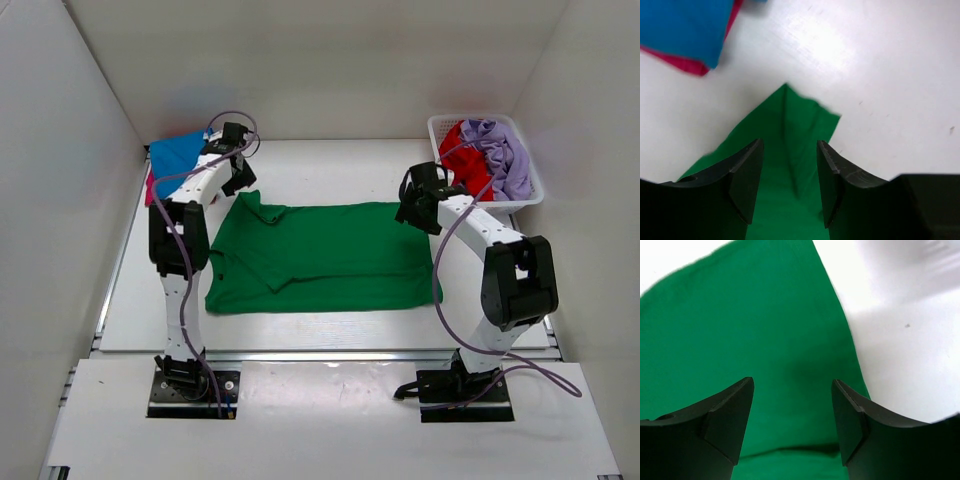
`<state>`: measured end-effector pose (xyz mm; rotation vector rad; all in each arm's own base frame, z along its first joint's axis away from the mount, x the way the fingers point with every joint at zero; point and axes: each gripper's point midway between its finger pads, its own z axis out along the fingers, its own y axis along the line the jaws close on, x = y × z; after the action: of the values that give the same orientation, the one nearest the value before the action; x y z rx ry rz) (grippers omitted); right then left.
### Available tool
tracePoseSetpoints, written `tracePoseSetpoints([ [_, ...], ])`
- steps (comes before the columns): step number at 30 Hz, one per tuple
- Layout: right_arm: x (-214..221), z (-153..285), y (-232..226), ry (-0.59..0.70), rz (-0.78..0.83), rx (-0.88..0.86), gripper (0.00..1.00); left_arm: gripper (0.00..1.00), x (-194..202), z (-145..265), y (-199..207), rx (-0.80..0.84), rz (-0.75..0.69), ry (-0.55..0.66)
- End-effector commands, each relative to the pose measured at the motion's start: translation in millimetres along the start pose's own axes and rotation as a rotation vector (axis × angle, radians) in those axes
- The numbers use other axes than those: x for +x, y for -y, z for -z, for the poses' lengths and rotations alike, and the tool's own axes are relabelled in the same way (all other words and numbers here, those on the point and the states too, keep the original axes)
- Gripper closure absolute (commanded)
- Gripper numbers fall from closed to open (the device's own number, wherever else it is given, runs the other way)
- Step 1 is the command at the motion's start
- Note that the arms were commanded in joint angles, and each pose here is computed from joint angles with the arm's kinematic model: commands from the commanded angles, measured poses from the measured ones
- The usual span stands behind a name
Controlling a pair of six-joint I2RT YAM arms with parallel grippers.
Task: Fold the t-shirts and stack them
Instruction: Grap the side of the flattened tshirt furthest away from the robot with both arms
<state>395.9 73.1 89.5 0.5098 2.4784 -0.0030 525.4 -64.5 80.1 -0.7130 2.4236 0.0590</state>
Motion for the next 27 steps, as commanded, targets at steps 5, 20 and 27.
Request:
tracePoseSetpoints([
  [5, -29, 0, -14, 0.087, -0.026, -0.019, 0.39, 0.4, -18, -6, 34, 0.039, 0.02, -0.016],
  [20, -31, -5, -11, 0.081, -0.028, -0.024, 0.39, 0.48, 10, -25, 43, -0.045, -0.059, -0.158],
  [27, -28, -3, -11, 0.081, -0.028, -0.027, 0.38, 0.49, -6, 1, 40, -0.05, -0.054, -0.119],
])
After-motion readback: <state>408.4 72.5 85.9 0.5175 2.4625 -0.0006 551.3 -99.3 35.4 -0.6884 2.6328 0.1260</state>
